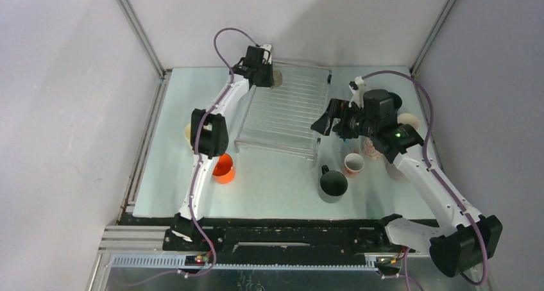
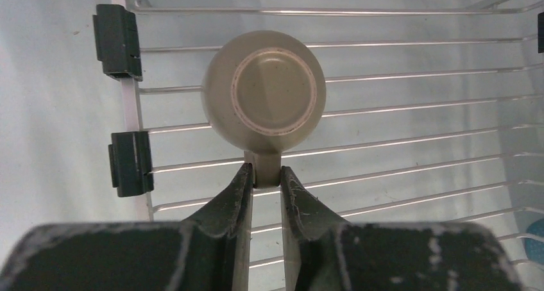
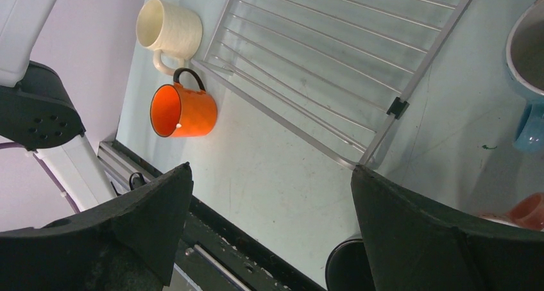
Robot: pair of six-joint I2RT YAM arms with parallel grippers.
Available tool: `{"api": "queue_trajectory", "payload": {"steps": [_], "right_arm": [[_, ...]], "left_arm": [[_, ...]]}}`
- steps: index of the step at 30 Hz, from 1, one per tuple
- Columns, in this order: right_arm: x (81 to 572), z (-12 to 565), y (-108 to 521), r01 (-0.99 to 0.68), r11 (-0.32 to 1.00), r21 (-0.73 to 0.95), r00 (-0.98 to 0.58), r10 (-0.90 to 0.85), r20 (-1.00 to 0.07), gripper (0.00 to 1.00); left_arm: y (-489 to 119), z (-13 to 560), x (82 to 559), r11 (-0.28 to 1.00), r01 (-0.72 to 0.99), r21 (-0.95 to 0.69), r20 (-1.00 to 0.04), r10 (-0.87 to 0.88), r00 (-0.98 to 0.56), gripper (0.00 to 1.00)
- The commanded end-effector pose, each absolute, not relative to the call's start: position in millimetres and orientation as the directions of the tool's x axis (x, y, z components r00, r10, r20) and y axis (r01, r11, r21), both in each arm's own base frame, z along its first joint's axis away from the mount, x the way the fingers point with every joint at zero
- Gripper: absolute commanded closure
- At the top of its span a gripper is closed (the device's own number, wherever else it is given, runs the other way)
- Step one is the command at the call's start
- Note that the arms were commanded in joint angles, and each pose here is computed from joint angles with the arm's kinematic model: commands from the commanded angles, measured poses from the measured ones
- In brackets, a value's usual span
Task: Unload the cups from the dish rack
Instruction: Unload the cup from the dish rack.
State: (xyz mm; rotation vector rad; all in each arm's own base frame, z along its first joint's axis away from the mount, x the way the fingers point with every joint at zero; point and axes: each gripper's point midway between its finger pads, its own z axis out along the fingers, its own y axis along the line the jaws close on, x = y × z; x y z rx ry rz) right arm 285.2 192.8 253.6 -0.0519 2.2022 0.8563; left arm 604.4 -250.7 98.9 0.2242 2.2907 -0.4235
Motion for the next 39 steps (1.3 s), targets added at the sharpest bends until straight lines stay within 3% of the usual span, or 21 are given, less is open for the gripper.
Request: {"api": "queue_trajectory", "payload": {"steps": [1, 15, 23, 27, 39], "right_arm": [[287, 264, 193, -0.312, 0.761, 0.568, -0.681, 0.237, -0.693, 0.00], [281, 266, 192, -0.314, 0.748, 0.585, -0.672, 0.261, -0.694, 0.00], [274, 265, 191, -0.314, 0.738, 0.597, -0.668, 0.276, -0.692, 0.00], [271, 265, 190, -0.313, 0.736, 0.600, -0.667, 0.279, -0.691, 0.00], [268, 261, 188, -0.309, 0.743, 0.594, -0.667, 0.277, -0.692, 0.00]], "left_arm": [[-259, 157, 602, 0.916, 0.340, -0.213, -0.805, 0.033, -0.593, 0.87], [-251, 157, 563, 0.929, 0.314, -0.196, -0.759, 0.060, -0.649, 0.96], [-250, 145, 532, 0.936, 0.310, -0.165, -0.734, 0.094, -0.673, 0.95], [-252, 134, 526, 0.939, 0.304, -0.162, -0.717, 0.099, -0.690, 0.91], [-244, 112, 533, 0.964, 0.248, -0.098, -0.693, 0.113, -0.712, 0.61]]}}
